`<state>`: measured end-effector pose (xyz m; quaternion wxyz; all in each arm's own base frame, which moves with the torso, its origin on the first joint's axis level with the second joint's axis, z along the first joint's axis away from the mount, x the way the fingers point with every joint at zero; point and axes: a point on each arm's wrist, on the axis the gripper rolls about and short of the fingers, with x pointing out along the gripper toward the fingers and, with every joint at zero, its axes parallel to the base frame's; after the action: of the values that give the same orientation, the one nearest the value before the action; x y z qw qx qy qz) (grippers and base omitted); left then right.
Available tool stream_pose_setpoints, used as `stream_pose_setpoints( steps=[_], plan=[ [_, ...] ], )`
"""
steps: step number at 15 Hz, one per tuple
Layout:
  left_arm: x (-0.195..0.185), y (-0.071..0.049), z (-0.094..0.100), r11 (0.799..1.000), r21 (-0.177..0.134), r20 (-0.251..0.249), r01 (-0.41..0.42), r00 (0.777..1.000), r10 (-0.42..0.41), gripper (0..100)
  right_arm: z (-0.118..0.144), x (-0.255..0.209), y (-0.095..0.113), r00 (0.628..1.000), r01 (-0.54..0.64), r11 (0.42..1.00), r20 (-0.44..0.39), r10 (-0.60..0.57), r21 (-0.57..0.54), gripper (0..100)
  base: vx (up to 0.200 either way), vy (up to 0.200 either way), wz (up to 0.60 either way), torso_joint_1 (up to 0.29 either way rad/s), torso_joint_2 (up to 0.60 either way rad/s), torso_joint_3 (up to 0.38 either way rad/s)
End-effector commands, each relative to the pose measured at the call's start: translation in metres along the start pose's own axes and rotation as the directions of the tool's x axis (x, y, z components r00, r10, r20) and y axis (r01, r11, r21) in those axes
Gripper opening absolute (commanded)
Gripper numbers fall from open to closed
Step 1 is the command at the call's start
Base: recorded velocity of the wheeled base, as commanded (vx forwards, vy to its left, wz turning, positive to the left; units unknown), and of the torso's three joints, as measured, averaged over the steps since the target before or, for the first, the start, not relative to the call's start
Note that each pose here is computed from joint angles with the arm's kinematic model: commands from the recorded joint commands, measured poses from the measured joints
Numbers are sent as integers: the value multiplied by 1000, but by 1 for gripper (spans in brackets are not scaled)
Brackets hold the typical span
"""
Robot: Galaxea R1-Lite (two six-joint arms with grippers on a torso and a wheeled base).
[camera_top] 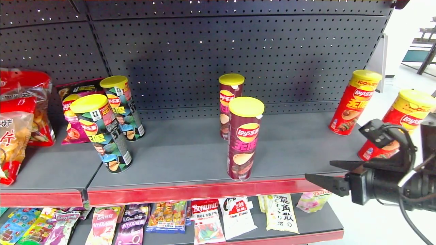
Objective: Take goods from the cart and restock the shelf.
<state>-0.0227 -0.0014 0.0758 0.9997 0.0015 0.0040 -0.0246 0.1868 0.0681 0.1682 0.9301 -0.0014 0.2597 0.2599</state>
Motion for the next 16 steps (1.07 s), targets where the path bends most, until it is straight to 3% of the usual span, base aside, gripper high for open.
stream_pose_setpoints(
  steps=[1,16],
  plan=[
    [0,0,0,1000,0,0,0,1000,0,100,-5,35,-1,996,-4,1000,-87,5,4,100,0,0,0,0,0,0],
    [0,0,0,1000,0,0,0,1000,0,100,22,114,22,992,60,994,-101,-69,-93,100,0,0,0,0,0,0]
  ],
)
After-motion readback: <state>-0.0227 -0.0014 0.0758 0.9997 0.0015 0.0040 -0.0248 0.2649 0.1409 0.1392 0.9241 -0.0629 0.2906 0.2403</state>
